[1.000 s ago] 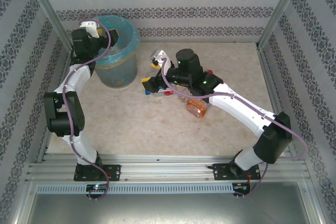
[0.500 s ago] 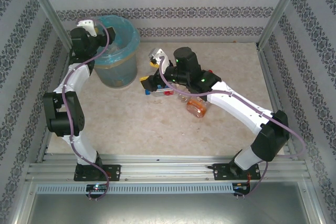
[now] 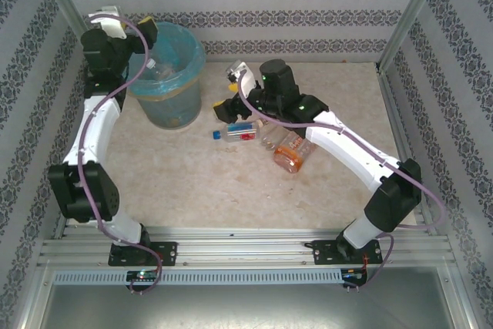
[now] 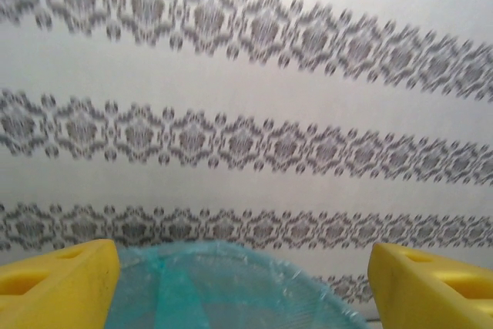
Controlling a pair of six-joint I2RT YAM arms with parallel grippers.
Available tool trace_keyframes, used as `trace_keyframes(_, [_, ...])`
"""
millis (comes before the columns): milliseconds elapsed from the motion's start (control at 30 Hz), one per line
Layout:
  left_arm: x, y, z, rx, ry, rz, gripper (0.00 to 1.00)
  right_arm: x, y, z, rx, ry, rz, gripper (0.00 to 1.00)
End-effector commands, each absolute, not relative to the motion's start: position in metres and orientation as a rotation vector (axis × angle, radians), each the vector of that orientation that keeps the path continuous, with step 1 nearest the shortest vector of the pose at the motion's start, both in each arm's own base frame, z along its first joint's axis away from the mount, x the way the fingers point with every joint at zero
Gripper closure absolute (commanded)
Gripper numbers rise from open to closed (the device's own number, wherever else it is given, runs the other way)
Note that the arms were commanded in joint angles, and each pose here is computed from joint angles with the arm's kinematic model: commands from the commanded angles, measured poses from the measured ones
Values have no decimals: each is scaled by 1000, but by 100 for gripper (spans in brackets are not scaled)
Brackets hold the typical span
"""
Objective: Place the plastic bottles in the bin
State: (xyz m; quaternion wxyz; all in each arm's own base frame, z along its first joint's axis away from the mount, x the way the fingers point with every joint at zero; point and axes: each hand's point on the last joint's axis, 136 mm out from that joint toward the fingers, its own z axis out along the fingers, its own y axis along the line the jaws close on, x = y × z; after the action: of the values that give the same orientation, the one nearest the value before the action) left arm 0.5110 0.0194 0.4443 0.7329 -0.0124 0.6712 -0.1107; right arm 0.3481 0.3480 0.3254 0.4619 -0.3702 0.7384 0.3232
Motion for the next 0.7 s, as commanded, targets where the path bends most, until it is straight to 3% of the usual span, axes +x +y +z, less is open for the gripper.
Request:
trace_keyframes(0, [483, 27, 478, -16, 1426, -174, 16, 357, 341, 320, -884, 1879, 800, 16])
trace_keyframes(300, [407, -2, 488, 66, 1496, -175, 18, 362, 325, 303, -892, 1988, 747, 17])
trace_keyframes(667, [322, -129, 412, 465, 1689, -345, 19, 352, 307, 263, -967, 2124, 657, 17])
